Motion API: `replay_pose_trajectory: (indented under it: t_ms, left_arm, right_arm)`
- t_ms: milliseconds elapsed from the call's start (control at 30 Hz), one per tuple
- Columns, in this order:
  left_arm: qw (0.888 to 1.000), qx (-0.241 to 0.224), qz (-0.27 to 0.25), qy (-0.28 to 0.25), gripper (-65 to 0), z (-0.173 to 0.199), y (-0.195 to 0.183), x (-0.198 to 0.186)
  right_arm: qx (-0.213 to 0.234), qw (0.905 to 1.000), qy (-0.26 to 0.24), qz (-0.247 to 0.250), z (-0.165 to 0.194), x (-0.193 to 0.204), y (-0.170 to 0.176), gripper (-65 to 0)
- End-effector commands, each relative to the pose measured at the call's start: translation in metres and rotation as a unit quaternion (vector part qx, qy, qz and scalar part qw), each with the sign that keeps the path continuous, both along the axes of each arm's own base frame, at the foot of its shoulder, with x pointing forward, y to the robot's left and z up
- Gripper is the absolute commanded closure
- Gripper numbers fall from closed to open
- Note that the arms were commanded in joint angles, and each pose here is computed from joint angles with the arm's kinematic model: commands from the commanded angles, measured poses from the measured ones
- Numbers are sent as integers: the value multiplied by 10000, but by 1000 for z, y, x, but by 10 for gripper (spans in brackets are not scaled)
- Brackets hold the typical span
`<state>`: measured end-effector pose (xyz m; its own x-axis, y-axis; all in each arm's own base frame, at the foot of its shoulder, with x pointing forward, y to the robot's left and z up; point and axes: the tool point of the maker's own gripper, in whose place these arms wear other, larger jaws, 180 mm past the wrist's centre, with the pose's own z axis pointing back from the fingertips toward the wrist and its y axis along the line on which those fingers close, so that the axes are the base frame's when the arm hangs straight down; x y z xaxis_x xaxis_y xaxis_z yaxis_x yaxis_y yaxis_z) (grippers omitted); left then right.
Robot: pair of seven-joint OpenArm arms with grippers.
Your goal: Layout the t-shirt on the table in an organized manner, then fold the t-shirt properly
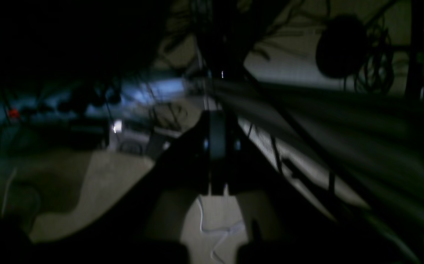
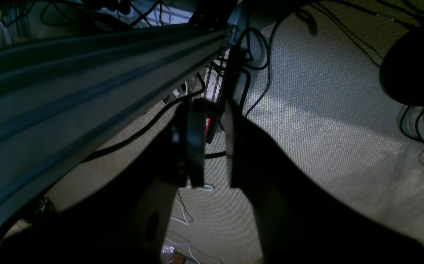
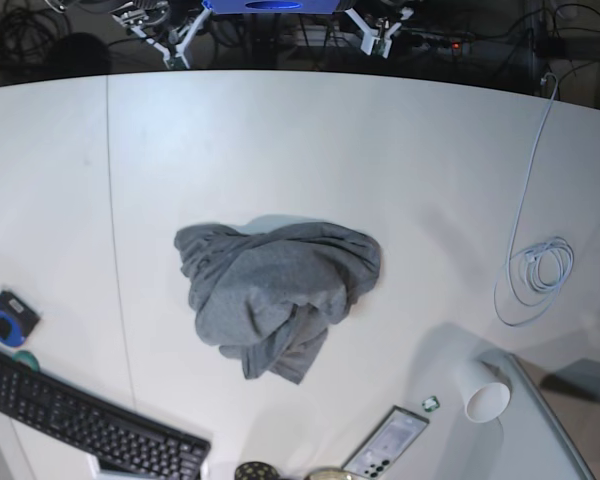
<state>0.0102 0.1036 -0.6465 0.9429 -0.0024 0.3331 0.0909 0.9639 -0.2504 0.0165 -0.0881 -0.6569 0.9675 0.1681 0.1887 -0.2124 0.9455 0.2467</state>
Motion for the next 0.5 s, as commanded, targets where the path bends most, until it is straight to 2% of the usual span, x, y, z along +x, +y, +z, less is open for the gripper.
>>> replay_pose_trajectory:
  t_ms: [0,200,300,467]
  left_arm:
    - [10000,-26,-4,-5,0,1,1,-2]
    - [9999,-21,89,-101,0,1,2,7]
    - [9997,-20,81,-225,0,2,2,26]
    - [9999,-18,96,-141,0,1,2,15]
  right_arm:
    - [27,10000,28,7,0,-5,-1,-89]
    - [34,10000,59,7,0,-9,0,-89]
    - [34,10000,59,7,0,-9,0,-89]
    - [18,10000,66,-8,0,-10,-2,-89]
